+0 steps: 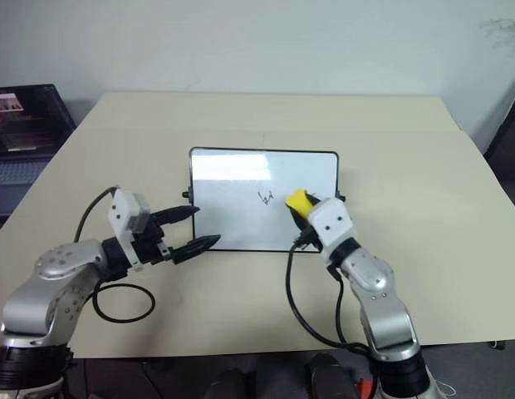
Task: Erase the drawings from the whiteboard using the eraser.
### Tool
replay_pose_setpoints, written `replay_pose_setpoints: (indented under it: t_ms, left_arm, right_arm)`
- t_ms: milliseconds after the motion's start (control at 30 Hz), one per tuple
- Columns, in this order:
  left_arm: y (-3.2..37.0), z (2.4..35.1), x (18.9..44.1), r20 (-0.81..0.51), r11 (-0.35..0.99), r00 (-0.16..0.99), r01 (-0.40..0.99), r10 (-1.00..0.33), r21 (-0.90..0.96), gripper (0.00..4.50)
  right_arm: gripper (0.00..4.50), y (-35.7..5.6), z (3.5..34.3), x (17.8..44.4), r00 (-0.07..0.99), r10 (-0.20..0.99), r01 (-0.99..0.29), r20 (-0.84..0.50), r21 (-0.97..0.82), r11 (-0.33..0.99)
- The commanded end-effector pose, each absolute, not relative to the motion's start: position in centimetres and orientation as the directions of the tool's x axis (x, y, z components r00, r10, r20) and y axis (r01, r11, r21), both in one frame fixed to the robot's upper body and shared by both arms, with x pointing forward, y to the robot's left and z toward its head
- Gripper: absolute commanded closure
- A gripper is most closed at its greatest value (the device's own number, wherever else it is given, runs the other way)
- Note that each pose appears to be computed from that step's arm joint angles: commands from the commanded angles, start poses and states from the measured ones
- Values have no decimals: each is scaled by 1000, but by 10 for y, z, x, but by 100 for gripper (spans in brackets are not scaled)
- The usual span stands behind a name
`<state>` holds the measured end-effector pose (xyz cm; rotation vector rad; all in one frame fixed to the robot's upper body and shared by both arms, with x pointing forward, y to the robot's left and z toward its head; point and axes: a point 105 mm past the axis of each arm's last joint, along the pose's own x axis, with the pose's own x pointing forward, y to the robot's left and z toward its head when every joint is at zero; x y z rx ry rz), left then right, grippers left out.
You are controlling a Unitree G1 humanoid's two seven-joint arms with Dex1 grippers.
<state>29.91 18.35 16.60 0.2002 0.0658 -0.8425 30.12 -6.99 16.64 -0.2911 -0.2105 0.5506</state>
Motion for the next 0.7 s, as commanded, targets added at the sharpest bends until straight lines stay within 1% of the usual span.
replay_pose_setpoints:
  t_ms: [33,233,400,567,700]
  left_arm:
    - [174,180,300,-100,631,652,755,-752,175,0]
    - [169,183,302,-112,608,633,770,-766,191,0]
    - [169,185,304,-118,597,627,774,-770,214,0]
    - [180,185,306,-90,656,677,732,-730,187,0]
    - [192,170,299,-121,687,704,709,-700,157,0]
  right_arm:
    - [319,-81,180,293,844,510,-436,167,-339,834]
    - [319,-95,170,290,869,475,-405,137,-353,843]
    - [319,-99,164,288,875,466,-393,129,-371,841]
    - [319,-100,164,286,878,459,-385,140,-366,847]
    - [319,-97,166,286,871,468,-389,151,-369,844]
